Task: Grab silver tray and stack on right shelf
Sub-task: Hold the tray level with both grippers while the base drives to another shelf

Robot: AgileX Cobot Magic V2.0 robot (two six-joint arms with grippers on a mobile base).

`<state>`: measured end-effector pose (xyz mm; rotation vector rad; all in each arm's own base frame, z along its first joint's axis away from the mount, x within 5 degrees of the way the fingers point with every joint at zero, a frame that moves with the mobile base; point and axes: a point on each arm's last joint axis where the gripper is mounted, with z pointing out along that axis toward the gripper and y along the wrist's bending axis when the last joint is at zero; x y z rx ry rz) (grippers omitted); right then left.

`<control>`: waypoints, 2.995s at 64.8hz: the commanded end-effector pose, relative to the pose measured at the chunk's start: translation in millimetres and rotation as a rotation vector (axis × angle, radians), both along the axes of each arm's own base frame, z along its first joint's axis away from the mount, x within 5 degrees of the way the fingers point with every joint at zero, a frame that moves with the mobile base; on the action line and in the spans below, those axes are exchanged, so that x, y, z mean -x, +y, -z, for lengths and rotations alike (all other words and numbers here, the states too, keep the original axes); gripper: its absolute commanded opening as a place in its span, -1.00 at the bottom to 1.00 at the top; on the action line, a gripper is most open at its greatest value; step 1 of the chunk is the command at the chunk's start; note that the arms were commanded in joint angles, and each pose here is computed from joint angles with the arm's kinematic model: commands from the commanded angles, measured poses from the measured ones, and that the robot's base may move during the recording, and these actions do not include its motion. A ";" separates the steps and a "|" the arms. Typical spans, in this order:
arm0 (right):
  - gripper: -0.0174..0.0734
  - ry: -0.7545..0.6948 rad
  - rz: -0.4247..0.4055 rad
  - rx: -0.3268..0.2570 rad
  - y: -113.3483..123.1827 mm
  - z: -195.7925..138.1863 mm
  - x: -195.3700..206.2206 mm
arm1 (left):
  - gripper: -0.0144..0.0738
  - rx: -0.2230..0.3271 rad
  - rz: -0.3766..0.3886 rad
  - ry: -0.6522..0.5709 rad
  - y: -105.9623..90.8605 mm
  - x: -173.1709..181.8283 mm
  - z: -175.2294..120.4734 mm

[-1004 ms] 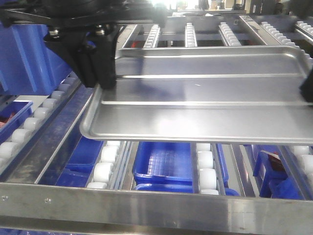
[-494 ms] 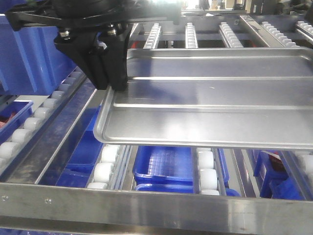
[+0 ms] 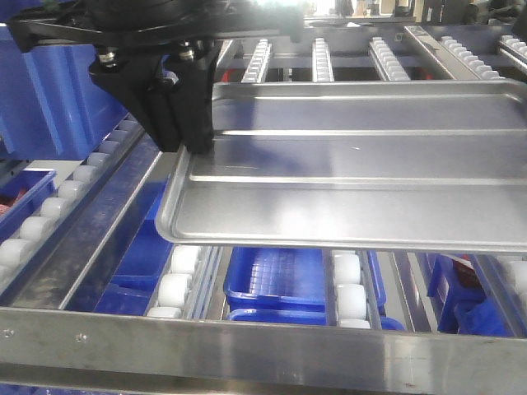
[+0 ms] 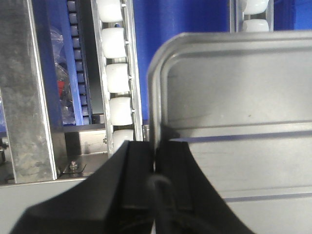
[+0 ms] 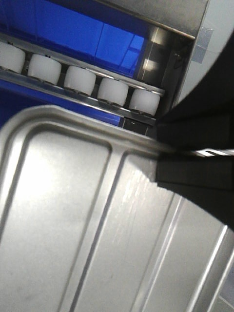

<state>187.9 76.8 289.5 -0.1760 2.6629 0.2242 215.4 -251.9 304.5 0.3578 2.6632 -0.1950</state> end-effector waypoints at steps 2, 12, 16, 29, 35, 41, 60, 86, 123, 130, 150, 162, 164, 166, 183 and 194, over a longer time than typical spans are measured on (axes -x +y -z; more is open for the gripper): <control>-0.49 -0.077 -0.040 0.036 -3.4 -13.1 0.0 | -0.88 0.021 0.025 -0.089 6.6 2.7 -24.4; -0.49 -0.077 -0.040 0.036 -3.4 -13.1 0.0 | -0.88 0.021 0.025 -0.089 6.6 2.7 -24.4; -0.49 -0.077 -0.040 0.036 -3.4 -13.1 0.0 | -0.88 0.021 0.025 -0.089 6.6 2.7 -24.4; -0.49 -0.077 -0.040 0.036 -3.4 -13.1 0.0 | -0.88 0.021 0.025 -0.089 6.6 2.7 -24.4; -0.49 -0.077 -0.040 0.036 -3.4 -13.1 0.0 | -0.88 0.021 0.025 -0.089 6.6 2.7 -24.4; -0.49 -0.077 -0.040 0.036 -3.4 -13.1 0.0 | -0.88 0.021 0.025 -0.089 6.6 2.7 -24.4; -0.49 -0.077 -0.040 0.036 -3.4 -13.1 0.0 | -0.88 0.021 0.025 -0.089 6.6 2.7 -24.4; -0.49 -0.077 -0.040 0.036 -3.4 -13.1 0.0 | -0.88 0.021 0.025 -0.089 6.6 2.7 -24.4; -0.49 -0.076 -0.040 0.036 -3.5 -13.1 0.1 | -0.88 0.021 0.025 -0.089 6.6 2.7 -24.4; -0.49 -0.076 -0.040 0.036 -3.5 -13.1 0.1 | -0.88 0.021 0.025 -0.089 6.6 2.7 -24.4; -0.49 -0.075 -0.040 0.036 -3.5 -13.0 0.2 | -0.88 0.021 0.025 -0.089 6.6 2.7 -24.4; -0.49 -0.075 -0.040 0.036 -3.5 -13.0 0.2 | -0.88 0.021 0.025 -0.089 6.6 2.7 -24.4; -0.49 -0.075 -0.040 0.036 -3.5 -13.0 0.2 | -0.88 0.020 0.025 -0.088 6.8 2.7 -24.3; -0.49 -0.075 -0.040 0.036 -3.5 -13.0 0.2 | -0.88 0.020 0.025 -0.088 6.8 2.7 -24.3; -0.49 -0.074 -0.040 0.037 -3.5 -13.0 0.3 | -0.88 0.018 0.025 -0.087 6.9 2.8 -24.3; -0.49 -0.074 -0.040 0.037 -3.5 -13.0 0.3 | -0.88 0.014 0.023 -0.084 7.3 3.0 -24.0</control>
